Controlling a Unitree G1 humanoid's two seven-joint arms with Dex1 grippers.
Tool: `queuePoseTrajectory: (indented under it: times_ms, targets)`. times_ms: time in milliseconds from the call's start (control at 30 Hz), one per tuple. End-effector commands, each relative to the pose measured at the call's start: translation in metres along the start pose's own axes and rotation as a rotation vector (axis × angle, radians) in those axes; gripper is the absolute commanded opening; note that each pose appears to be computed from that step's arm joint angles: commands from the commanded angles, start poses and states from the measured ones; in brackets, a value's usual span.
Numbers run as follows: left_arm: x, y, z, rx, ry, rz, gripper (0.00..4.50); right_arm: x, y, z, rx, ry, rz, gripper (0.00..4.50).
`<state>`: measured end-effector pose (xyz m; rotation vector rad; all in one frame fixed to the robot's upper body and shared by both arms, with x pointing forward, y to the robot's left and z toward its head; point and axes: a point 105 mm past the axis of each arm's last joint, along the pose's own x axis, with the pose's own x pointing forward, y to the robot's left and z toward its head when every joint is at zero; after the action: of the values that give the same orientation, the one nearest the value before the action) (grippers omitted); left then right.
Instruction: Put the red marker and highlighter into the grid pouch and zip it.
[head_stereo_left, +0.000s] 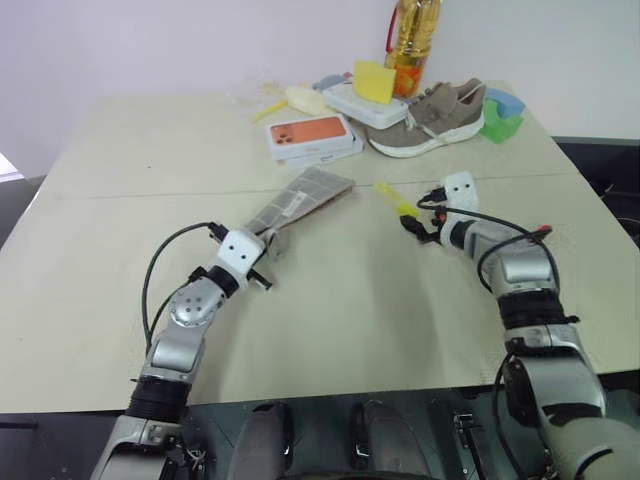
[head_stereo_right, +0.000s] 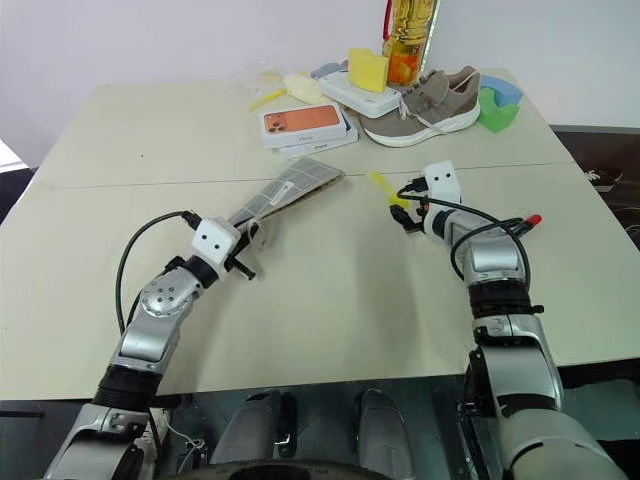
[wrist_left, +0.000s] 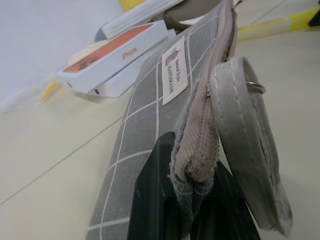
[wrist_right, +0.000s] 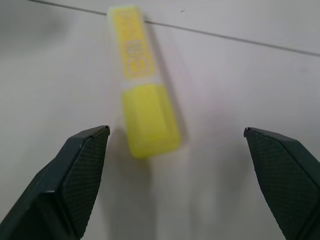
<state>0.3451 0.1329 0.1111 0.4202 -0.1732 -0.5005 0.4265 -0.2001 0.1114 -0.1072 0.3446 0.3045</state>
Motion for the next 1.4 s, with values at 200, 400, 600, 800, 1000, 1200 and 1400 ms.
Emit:
queuePoseTrajectory:
  times_ms: [200, 400, 600, 800, 1000, 1200, 1400]
  targets:
    - [-0.003, -0.004, 0.005, -0.008, -0.015, -0.008, 0.00, -0.005, 0.003, 0.023, -0.115, -0.124, 0.010, 0.85]
    - [0.002, -0.006, 0.015, -0.041, -0.067, -0.047, 0.00, -0.060, 0.019, 0.031, -0.360, -0.163, 0.059, 0.86]
    - [0.006, -0.012, 0.025, -0.079, -0.125, -0.110, 0.00, -0.113, 0.050, 0.036, -0.374, -0.197, 0.187, 0.86]
    - [0.013, -0.019, 0.030, -0.091, -0.155, -0.168, 0.00, -0.127, 0.076, 0.038, -0.323, -0.204, 0.260, 0.86]
    - [0.014, -0.024, 0.032, -0.096, -0.166, -0.180, 0.00, -0.122, 0.077, 0.034, -0.303, -0.182, 0.254, 0.86]
    - [0.009, -0.030, 0.036, -0.059, -0.184, -0.219, 0.00, -0.123, 0.075, 0.032, -0.336, -0.150, 0.253, 0.86]
    - [0.000, -0.040, 0.036, 0.063, -0.201, -0.346, 0.00, -0.130, 0.082, 0.029, -0.575, -0.056, 0.308, 0.86]
